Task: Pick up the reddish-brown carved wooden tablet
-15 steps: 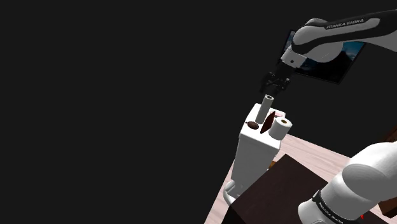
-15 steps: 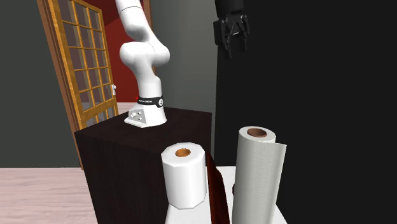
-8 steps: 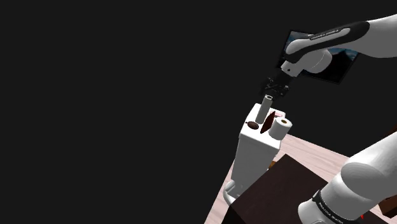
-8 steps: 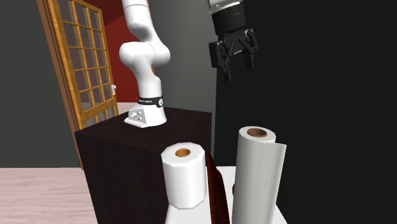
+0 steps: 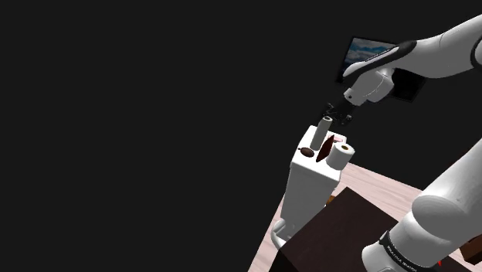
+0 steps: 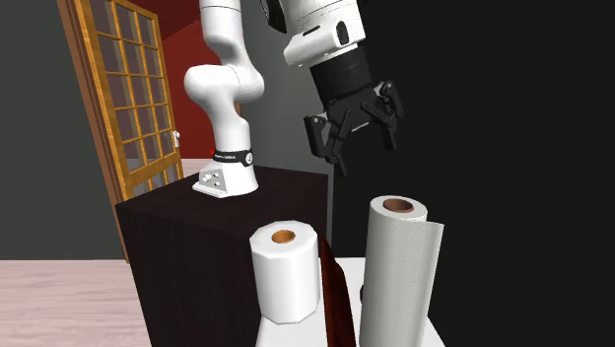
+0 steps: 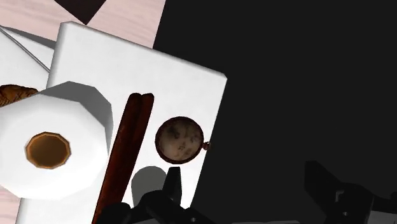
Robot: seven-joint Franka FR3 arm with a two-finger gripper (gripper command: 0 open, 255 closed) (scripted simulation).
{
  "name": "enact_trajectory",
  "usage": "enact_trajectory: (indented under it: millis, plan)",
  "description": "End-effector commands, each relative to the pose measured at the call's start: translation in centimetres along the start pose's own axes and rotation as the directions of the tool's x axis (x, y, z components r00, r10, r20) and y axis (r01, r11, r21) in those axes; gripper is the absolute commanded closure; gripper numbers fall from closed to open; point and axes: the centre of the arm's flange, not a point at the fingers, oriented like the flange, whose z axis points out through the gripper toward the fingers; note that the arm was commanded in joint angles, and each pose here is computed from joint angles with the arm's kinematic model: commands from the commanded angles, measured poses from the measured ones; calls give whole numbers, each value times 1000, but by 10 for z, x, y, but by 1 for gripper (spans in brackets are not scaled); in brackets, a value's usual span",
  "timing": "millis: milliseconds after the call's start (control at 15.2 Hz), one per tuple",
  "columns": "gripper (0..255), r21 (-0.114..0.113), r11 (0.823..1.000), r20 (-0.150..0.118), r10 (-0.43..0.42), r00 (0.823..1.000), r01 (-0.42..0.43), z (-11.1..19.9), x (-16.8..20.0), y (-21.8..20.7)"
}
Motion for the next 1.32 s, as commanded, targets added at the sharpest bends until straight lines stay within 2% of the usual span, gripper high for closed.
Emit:
enact_trajectory:
  millis: [0, 330, 528, 726, 1254]
  plan:
    - [0, 12, 998, -17, 59, 998, -59, 12, 12, 24]
    - [0, 45, 979, -50, 203, 978, -201, 42, 35, 78]
    - [0, 67, 957, -68, 287, 955, -283, 60, 46, 111]
    - [0, 90, 928, -84, 369, 926, -362, 79, 55, 145]
    - [0, 90, 928, -84, 369, 926, -362, 116, 52, 159]
